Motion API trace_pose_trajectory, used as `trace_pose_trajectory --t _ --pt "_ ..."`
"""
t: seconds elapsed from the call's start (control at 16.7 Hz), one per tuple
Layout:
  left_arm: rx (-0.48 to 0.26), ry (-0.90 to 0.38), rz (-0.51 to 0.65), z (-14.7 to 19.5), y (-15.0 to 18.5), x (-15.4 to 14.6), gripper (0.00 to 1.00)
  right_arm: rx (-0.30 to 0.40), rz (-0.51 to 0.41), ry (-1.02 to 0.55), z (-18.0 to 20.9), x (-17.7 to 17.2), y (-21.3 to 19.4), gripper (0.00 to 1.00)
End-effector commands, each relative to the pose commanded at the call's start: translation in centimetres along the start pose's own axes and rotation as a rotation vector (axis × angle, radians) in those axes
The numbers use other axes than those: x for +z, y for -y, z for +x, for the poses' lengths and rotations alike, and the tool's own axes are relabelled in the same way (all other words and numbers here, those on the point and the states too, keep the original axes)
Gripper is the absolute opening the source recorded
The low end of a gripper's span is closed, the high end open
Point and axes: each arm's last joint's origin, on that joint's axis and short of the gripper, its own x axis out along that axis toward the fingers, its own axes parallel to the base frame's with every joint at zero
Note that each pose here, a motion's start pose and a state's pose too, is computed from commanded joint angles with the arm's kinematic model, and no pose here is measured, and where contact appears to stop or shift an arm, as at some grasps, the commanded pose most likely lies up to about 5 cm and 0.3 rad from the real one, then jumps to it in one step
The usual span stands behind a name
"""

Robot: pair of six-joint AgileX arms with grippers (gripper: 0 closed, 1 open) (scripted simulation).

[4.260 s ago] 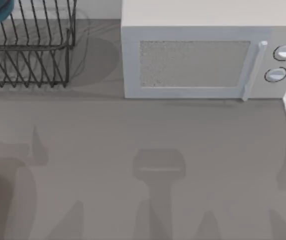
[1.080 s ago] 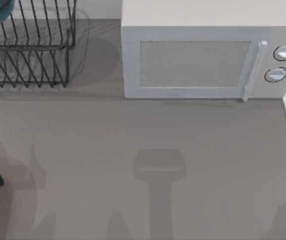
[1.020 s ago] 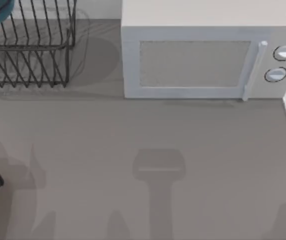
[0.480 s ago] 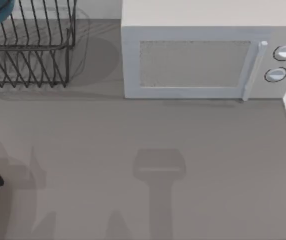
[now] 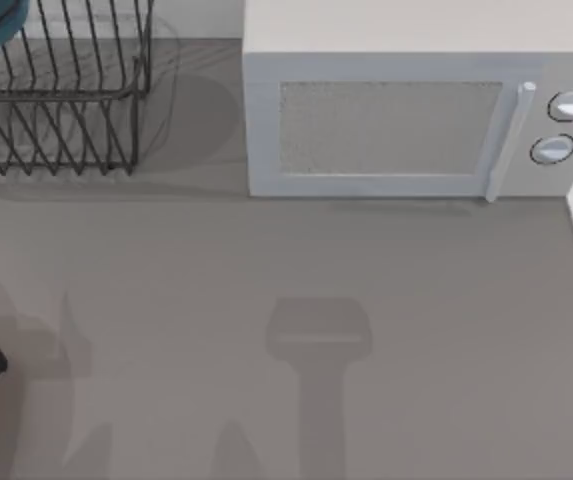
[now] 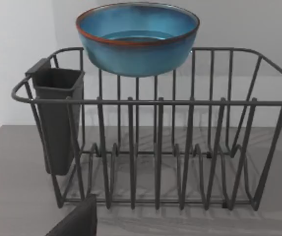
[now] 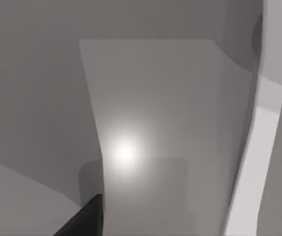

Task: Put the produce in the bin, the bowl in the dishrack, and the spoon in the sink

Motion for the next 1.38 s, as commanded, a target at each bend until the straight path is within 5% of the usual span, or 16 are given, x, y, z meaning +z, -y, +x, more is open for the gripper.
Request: trace_pose_trajectory --t 0.72,1.2,1.38 --pt "0.0 0.0 0.0 0.0 0.0 0.0 1.0 0.0 0.0 0.0 0.0 0.0 0.0 0.02" --pt "0.0 0.0 0.0 0.0 0.0 0.0 1.0 0.0 0.0 0.0 0.0 0.0 0.0 0.0" --pt "0.0 0.0 0.0 0.0 0.0 0.0 1.0 -0.006 0.013 -0.051 -2.7 -0.2 0.3 0.0"
